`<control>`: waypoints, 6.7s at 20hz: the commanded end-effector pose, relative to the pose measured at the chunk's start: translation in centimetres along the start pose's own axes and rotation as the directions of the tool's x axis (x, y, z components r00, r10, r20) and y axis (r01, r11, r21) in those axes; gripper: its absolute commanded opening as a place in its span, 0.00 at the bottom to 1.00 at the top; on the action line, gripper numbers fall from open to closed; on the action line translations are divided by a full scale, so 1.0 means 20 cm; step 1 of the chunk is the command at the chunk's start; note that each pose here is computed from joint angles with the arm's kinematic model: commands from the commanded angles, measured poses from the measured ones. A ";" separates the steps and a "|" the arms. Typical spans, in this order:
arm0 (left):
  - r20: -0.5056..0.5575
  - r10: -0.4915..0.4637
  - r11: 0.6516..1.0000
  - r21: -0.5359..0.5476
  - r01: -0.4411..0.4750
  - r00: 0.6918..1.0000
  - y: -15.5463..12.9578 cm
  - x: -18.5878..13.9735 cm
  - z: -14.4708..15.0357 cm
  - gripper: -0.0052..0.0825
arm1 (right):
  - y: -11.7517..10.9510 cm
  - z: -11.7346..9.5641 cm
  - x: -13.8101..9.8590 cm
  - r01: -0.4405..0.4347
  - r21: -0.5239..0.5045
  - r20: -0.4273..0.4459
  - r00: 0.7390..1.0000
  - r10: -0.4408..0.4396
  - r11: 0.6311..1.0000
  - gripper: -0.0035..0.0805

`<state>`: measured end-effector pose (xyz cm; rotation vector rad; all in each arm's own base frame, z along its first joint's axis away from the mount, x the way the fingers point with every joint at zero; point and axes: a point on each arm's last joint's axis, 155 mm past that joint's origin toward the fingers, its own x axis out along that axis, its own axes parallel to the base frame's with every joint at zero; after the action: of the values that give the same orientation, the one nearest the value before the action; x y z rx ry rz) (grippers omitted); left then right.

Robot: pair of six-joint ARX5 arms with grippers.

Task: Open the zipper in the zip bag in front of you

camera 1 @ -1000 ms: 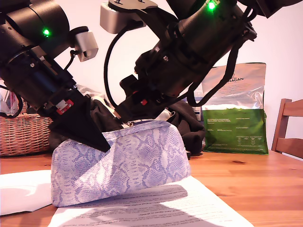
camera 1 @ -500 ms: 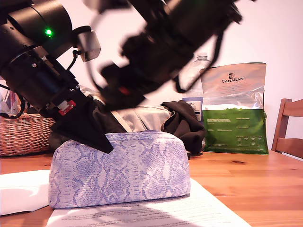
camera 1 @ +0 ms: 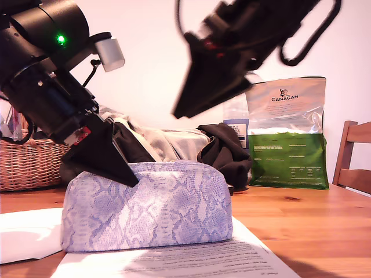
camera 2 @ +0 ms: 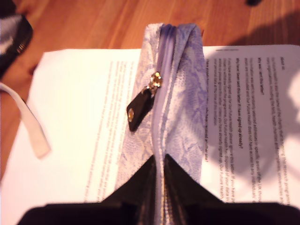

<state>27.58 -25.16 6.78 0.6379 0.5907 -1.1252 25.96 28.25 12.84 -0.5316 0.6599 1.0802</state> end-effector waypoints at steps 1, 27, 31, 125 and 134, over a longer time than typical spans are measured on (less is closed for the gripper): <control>0.007 0.003 0.999 0.035 -0.003 1.000 0.01 0.02 0.01 0.04 | -0.02 -0.13 0.05 -0.014 0.024 -0.067 0.998 0.016 1.000 0.44; 0.122 0.138 0.919 0.355 -0.174 0.983 0.01 -0.13 0.28 0.04 | 0.00 -0.21 0.13 -0.082 -0.149 -0.119 0.991 0.065 0.985 0.02; 0.122 0.143 0.923 0.343 -0.177 0.982 0.02 -0.13 0.28 0.05 | -0.05 -0.20 0.14 -0.016 -0.176 -0.128 0.992 -0.007 0.984 0.03; 0.158 0.038 0.802 0.585 -0.124 0.987 -0.05 -0.39 0.37 0.27 | 0.27 0.41 -0.05 0.331 -0.788 0.285 0.944 -0.168 0.520 0.03; 0.134 0.038 0.822 0.559 -0.107 0.990 -0.06 -0.38 0.34 0.03 | 0.27 0.40 -0.04 0.321 -0.768 0.275 0.947 -0.167 0.555 0.03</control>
<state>24.76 -25.55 17.37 1.1026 0.0831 -1.2599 22.88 35.01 17.87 -1.2957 -0.1102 1.1041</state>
